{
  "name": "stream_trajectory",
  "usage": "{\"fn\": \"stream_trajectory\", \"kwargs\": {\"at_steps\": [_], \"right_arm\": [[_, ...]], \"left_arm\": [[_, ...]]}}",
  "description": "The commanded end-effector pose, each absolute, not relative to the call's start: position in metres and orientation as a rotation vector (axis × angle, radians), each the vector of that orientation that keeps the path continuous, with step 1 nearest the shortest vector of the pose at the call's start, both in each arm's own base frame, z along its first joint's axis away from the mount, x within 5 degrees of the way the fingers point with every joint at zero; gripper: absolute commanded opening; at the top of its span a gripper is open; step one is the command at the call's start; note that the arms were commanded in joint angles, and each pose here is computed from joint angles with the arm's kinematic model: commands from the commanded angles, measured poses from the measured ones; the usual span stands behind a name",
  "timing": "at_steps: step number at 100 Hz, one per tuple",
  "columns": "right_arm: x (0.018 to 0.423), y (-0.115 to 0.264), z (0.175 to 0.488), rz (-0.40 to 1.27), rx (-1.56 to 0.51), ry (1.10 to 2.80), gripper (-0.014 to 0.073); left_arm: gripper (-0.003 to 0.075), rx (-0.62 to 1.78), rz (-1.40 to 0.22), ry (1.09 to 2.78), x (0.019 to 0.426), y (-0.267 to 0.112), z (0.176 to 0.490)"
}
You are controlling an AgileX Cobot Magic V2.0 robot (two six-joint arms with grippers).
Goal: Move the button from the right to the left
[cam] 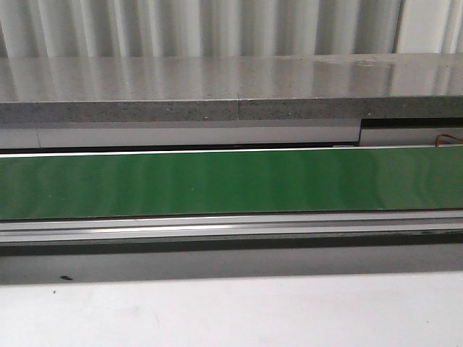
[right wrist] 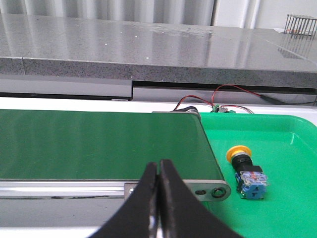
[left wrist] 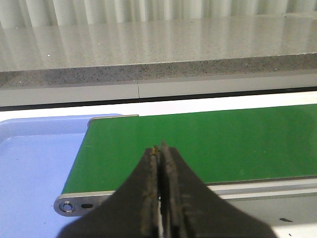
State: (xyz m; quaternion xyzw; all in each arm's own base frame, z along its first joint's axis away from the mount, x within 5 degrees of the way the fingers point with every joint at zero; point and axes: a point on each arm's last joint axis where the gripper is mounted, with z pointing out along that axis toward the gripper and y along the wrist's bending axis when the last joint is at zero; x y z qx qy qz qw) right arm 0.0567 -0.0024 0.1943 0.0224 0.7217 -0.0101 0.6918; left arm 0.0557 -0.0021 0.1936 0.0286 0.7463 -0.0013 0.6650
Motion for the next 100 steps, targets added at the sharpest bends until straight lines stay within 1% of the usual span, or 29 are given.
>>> {"fn": "stream_trajectory", "kwargs": {"at_steps": [1,79,88,100], "right_arm": [[0.054,-0.003,0.209,-0.042,0.045,1.500,-0.0066],[0.054,-0.003,0.209,-0.042,0.045,1.500,-0.0066],[0.053,-0.003,0.215,-0.042,0.045,1.496,-0.0066],[0.051,-0.003,0.234,-0.042,0.043,1.503,-0.0066]], "left_arm": [[-0.0020,0.059,-0.020,1.615,0.055,-0.003,0.190],[-0.0020,0.059,-0.020,1.615,0.055,-0.003,0.190],[-0.0021,0.059,-0.020,1.615,0.055,-0.003,0.190],[-0.0020,0.059,-0.020,1.615,0.055,-0.003,0.190]]}}
